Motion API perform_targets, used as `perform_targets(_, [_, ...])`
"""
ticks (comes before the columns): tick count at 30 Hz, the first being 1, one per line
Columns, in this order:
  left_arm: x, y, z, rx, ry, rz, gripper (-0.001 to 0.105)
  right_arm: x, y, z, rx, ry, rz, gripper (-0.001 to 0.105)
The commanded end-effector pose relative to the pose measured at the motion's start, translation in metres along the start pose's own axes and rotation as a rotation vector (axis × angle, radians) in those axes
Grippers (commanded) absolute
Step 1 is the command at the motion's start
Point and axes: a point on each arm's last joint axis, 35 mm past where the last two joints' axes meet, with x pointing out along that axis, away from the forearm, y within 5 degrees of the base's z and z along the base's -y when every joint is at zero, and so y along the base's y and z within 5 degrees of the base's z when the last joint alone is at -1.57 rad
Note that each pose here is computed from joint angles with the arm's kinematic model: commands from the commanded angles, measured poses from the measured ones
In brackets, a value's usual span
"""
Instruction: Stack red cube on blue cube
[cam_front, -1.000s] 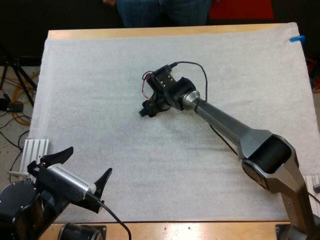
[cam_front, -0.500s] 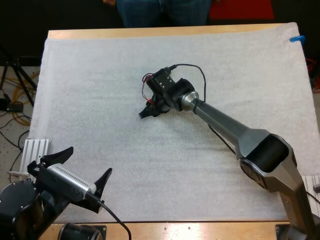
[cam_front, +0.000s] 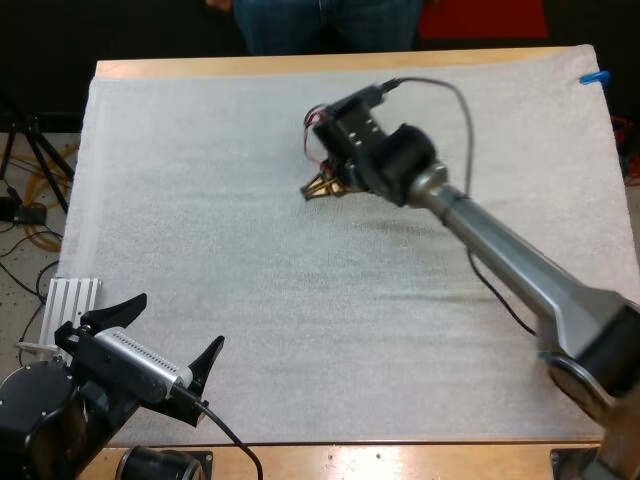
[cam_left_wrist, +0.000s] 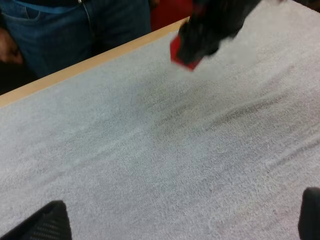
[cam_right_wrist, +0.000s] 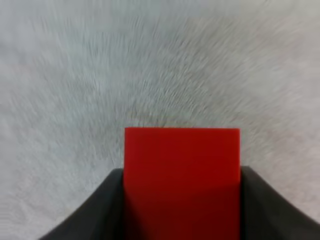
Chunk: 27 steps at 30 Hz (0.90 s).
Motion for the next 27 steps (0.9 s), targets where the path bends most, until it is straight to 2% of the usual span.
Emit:
perform_targets(1, [-0.001, -0.001, 0.002, -0.004, -0.006, -0.010, 0.087, -0.014, -0.008, -0.003, 0.034, 0.001, -0.009, 0.009])
perform_targets(8, [-0.001, -0.001, 0.002, -0.004, -0.006, -0.010, 0.087, -0.052, -0.034, -0.037, 0.089, 0.046, -0.027, 0.009])
perform_targets(15, [-0.001, -0.001, 0.002, -0.004, -0.006, -0.010, 0.087, -0.096, -0.063, -0.096, 0.207, 0.059, -0.074, 0.009])
perform_targets(18, [-0.001, -0.001, 0.002, -0.004, -0.006, -0.010, 0.087, -0.117, -0.071, -0.122, 0.239, 0.048, -0.102, 0.005])
perform_targets(21, [-0.001, -0.001, 0.002, -0.004, -0.006, -0.010, 0.087, -0.130, -0.072, -0.148, 0.268, 0.049, -0.124, 0.000])
perform_targets(27, [-0.001, -0.001, 0.002, -0.004, -0.006, -0.010, 0.087, -0.154, -0.062, -0.199, 0.322, 0.043, -0.160, 0.000])
